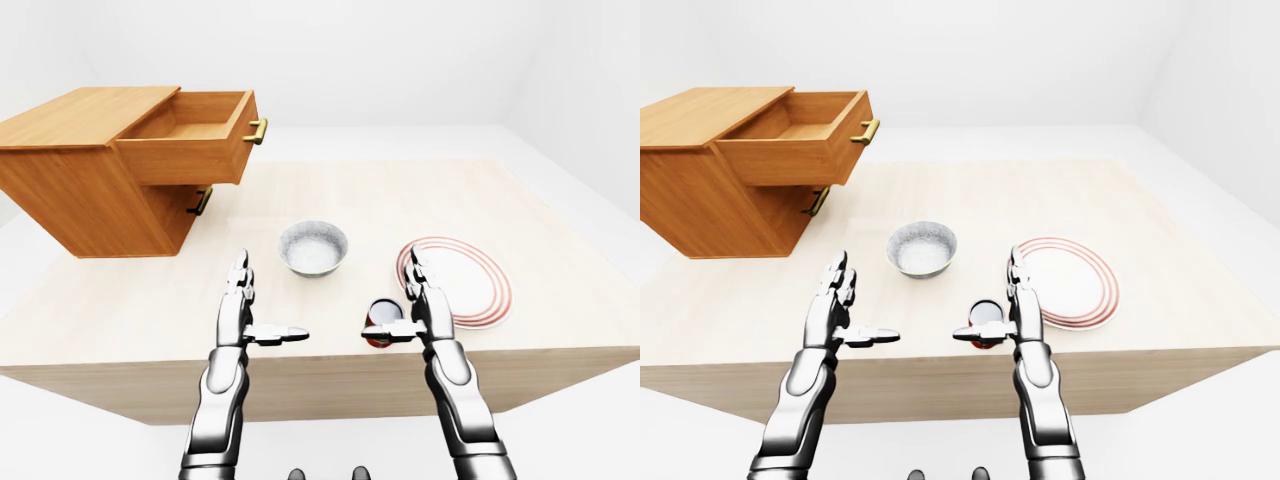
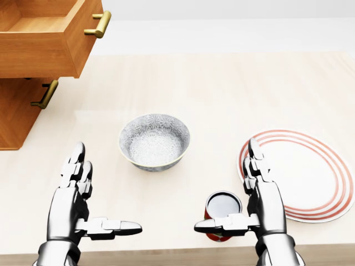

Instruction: Put the bowl on top of the cabinet.

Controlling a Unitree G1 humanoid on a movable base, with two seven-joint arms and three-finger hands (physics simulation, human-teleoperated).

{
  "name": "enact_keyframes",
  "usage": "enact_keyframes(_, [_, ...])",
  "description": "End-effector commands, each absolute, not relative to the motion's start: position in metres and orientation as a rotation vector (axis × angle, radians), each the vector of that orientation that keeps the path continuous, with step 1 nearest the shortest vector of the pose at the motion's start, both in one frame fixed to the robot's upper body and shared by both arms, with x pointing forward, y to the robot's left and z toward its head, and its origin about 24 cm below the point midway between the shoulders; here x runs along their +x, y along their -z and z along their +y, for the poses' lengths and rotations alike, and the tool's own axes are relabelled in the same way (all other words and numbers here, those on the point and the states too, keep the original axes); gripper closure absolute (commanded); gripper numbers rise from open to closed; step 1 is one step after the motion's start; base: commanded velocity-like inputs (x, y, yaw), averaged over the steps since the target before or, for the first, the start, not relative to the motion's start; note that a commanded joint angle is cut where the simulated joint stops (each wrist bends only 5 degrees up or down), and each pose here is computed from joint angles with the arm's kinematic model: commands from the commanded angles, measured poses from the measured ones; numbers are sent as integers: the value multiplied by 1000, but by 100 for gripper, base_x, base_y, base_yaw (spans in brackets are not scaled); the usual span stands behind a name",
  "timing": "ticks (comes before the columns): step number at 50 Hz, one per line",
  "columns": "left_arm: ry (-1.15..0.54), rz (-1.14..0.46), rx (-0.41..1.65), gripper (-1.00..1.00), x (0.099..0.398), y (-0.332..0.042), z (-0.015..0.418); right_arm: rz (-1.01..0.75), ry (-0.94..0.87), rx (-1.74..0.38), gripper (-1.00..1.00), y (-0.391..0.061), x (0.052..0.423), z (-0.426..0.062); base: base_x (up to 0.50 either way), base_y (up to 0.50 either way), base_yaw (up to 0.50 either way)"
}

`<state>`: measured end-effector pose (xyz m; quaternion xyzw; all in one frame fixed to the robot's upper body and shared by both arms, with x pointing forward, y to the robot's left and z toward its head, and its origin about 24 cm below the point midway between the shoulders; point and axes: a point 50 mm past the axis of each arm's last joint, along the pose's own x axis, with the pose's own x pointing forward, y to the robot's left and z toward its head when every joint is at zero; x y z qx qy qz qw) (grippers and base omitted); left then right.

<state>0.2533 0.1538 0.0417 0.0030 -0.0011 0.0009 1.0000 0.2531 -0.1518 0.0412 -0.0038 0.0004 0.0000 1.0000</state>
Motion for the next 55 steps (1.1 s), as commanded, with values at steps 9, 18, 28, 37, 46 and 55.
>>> enact_keyframes(9, [12,-8,21,-100,253,-41,159,3,-18,-25,-100,-38,253,-153,0,0,0])
enact_keyframes(18, [11,-13,20,-100,252,-42,160,4,-15,-26,-100,-38,253,-153,0,0,0])
enact_keyframes(28, [20,-9,28,-100,250,-41,157,9,-8,-31,-100,-37,253,-152,0,0,0])
enact_keyframes(37, [20,-9,28,-100,250,-41,157,9,-8,-31,-100,-37,253,-152,0,0,0])
enact_keyframes(46, [76,-24,44,-100,243,-43,153,1,-33,1,-100,-42,251,-150,28,0,0])
enact_keyframes(55, [87,-21,46,-100,242,-41,151,6,-35,0,-100,-42,250,-150,50,0,0])
